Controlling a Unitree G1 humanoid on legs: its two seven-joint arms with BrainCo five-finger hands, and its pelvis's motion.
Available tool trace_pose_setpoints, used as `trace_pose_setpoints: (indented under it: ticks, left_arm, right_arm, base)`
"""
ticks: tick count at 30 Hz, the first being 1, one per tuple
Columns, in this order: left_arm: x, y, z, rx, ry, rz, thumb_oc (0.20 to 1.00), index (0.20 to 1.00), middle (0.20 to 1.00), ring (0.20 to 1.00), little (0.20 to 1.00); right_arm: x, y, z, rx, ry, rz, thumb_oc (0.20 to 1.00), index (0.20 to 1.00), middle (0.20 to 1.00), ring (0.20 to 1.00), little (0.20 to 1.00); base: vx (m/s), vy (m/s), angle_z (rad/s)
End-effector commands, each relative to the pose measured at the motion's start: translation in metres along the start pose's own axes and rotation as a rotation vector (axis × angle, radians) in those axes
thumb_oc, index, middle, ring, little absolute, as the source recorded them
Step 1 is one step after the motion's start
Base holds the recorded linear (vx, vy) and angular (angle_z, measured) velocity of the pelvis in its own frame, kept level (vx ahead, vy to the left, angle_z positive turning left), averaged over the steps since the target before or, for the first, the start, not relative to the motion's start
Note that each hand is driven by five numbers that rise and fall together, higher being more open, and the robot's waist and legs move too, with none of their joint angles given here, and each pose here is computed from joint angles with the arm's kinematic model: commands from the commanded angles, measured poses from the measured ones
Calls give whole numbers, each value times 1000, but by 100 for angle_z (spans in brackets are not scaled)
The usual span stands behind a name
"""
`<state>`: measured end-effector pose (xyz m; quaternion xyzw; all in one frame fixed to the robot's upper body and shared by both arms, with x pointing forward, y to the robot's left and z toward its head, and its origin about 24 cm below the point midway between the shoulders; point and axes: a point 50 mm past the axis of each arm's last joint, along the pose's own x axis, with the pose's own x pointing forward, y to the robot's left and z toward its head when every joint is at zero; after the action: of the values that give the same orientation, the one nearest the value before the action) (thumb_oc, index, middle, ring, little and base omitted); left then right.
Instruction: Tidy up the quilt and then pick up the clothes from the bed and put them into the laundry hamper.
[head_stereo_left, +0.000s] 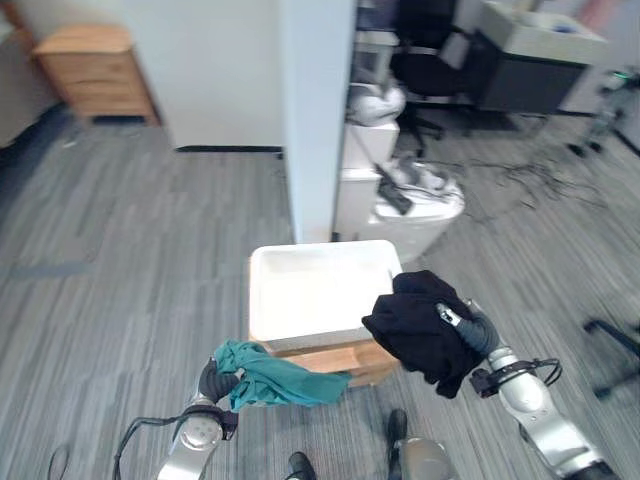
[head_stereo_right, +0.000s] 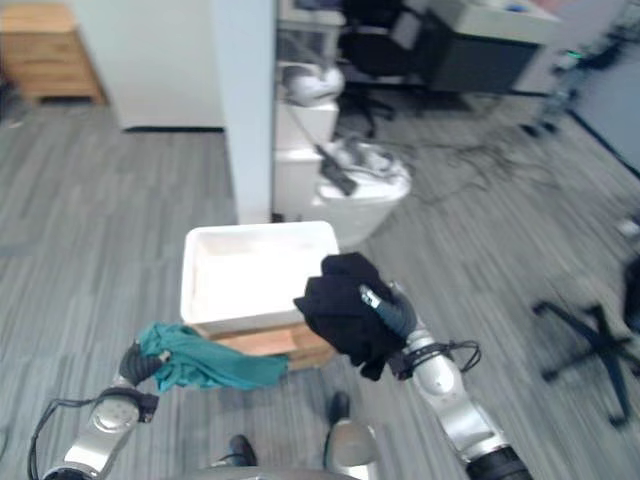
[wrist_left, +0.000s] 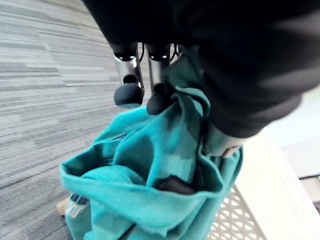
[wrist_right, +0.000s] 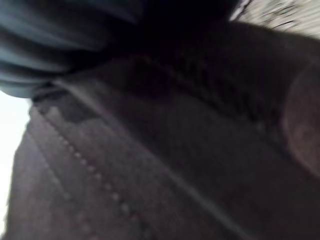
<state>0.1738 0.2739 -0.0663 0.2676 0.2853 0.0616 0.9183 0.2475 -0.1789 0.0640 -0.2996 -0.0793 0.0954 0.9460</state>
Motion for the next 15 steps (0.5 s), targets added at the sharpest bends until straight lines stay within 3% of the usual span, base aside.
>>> trace_pose_setpoints:
  ticks: [1, 6, 15]
  left_arm:
    - [5, 10, 29, 36, -155, 10, 200, 200, 200, 200, 200]
    - [0, -2, 19, 5, -121, -23, 200, 200, 200, 200, 200]
    - [5, -1, 38, -56, -194, -17, 200, 200, 200, 200, 200]
  right_arm:
    - [32, -41, 64, -84, -338, -169, 200, 200, 200, 200, 200]
    - [56, -33, 111, -140, -520, -82, 200, 200, 200, 200, 200]
    - [95, -3, 109, -195, -448, 2, 200, 200, 200, 200, 200]
  base:
    - [98, -81, 6]
    - [89, -121, -4]
    - [7, -102, 8]
